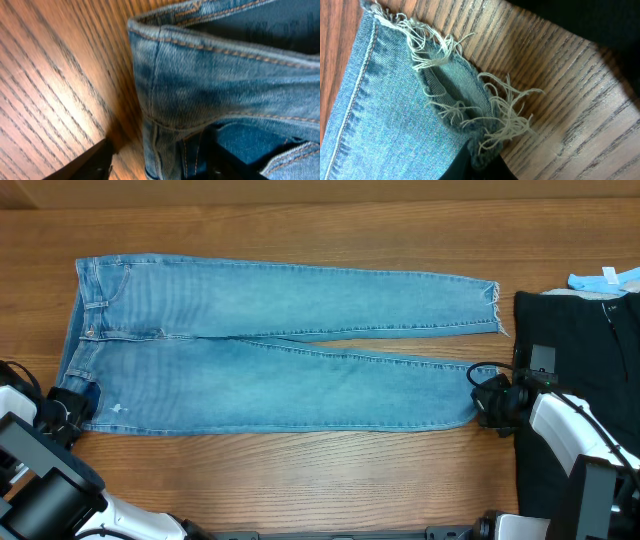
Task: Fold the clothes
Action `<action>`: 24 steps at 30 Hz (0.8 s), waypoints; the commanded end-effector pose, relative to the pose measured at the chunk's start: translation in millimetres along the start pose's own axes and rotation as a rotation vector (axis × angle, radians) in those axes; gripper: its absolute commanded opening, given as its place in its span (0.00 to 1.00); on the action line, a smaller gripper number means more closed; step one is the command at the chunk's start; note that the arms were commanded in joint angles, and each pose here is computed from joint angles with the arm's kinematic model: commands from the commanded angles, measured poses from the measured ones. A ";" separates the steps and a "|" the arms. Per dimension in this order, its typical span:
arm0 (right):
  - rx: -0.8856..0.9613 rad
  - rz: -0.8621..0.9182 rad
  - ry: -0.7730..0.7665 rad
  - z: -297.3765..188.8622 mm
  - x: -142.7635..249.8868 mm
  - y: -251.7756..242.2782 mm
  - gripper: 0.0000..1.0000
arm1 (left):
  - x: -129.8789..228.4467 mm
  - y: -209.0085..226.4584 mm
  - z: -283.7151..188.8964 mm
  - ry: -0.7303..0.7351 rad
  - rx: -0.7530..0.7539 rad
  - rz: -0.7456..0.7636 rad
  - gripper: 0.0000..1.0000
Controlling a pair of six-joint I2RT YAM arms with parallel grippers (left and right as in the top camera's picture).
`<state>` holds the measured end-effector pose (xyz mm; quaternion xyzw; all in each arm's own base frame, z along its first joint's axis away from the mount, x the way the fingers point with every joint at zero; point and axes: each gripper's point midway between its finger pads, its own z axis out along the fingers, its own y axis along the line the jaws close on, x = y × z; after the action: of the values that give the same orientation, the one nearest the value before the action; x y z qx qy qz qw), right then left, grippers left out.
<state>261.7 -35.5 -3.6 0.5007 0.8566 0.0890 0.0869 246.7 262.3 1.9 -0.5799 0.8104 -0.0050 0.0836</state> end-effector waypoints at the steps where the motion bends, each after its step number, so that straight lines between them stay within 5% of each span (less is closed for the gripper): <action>1: 0.089 -0.001 0.035 16.8 12.4 -25.0 0.07 | -4.8 3.5 2.5 -0.013 -0.027 0.024 0.55; 5: 0.088 -0.001 0.033 16.8 12.0 -24.8 0.04 | -4.9 3.4 2.5 -0.013 -0.027 0.028 0.39; 8: 0.091 -0.003 0.016 16.9 8.6 -24.7 0.04 | -7.0 1.9 2.5 -0.021 -0.020 0.028 0.04; 20: 0.065 -0.121 -0.042 -49.4 -38.4 34.6 0.04 | -18.4 -47.0 -64.1 -0.053 0.115 0.086 0.04; 24: 0.032 -0.145 -0.124 -96.7 -66.7 66.5 0.04 | -15.6 -70.1 -102.7 -0.091 0.040 0.177 0.04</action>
<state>306.2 -53.5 78.7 0.4536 0.8849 0.0561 0.0894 280.9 238.8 65.4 -0.5308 0.8428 -0.0279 0.0842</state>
